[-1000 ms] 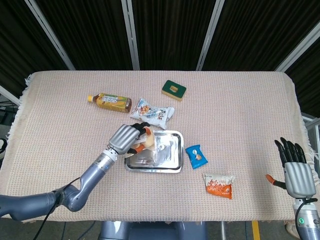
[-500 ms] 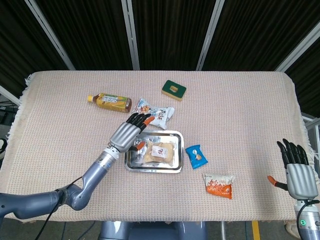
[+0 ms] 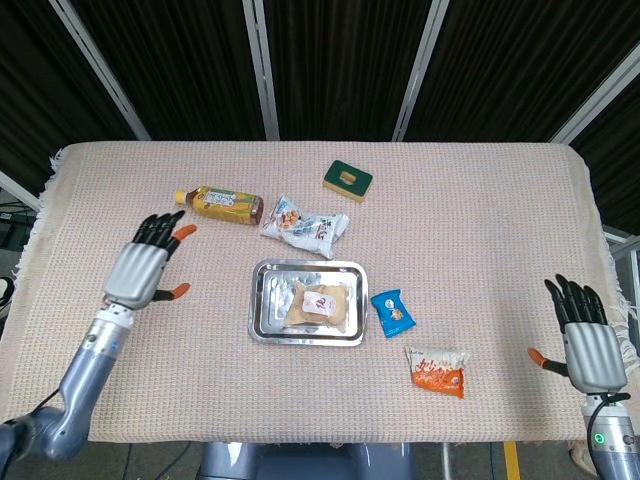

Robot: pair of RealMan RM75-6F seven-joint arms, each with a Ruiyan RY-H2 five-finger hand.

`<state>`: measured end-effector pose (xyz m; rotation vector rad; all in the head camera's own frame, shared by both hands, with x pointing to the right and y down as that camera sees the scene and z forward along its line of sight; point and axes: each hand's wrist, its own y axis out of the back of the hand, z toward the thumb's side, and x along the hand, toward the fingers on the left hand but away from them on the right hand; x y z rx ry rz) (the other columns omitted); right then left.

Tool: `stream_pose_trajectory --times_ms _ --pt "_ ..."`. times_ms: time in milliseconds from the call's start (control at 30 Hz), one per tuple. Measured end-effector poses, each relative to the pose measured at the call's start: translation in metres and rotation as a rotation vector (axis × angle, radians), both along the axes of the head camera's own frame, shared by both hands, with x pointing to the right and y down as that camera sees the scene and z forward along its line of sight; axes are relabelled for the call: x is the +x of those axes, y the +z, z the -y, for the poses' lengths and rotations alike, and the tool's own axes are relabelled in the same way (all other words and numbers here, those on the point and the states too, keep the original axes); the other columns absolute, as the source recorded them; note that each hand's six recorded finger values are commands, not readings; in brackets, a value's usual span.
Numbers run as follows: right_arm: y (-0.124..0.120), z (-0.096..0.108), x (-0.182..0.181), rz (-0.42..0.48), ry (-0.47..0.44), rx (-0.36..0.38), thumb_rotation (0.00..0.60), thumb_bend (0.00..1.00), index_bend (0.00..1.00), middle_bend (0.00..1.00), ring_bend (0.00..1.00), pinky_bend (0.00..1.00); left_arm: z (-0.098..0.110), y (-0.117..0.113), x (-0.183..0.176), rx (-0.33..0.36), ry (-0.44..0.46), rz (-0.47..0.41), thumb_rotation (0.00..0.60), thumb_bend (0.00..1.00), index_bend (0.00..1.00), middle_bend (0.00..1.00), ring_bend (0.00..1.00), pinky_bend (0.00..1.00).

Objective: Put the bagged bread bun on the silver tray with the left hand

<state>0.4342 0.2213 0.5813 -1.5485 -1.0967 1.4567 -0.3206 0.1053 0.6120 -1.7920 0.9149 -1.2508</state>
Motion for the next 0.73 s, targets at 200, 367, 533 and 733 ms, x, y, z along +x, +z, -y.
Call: stream_pose_trajectory --times_ms 200,367,533,733 --pt "0.002 0.003 -0.002 -0.003 -0.006 -0.002 0.600 0.00 0.00 0.00 0.00 0.00 -0.039 -0.014 -0.049 0.004 -0.114 -0.008 0.600 0.18 0.18 0.00 0.00 0.00" --pt "0.002 0.005 -0.008 0.001 -0.022 -0.001 0.600 0.00 0.00 0.00 0.00 0.00 -0.077 -0.028 -0.073 0.019 -0.155 -0.019 0.600 0.18 0.19 0.00 0.00 0.00" --pt "0.001 0.006 -0.010 -0.001 -0.028 0.002 0.600 0.00 0.00 0.00 0.00 0.00 -0.103 -0.037 -0.089 0.013 -0.188 -0.020 0.600 0.18 0.19 0.00 0.00 0.00" --pt "0.001 0.006 -0.012 -0.001 -0.031 0.001 0.600 0.00 0.00 0.00 0.00 0.00 -0.113 -0.041 -0.096 0.006 -0.197 -0.037 0.600 0.18 0.19 0.00 0.00 0.00"
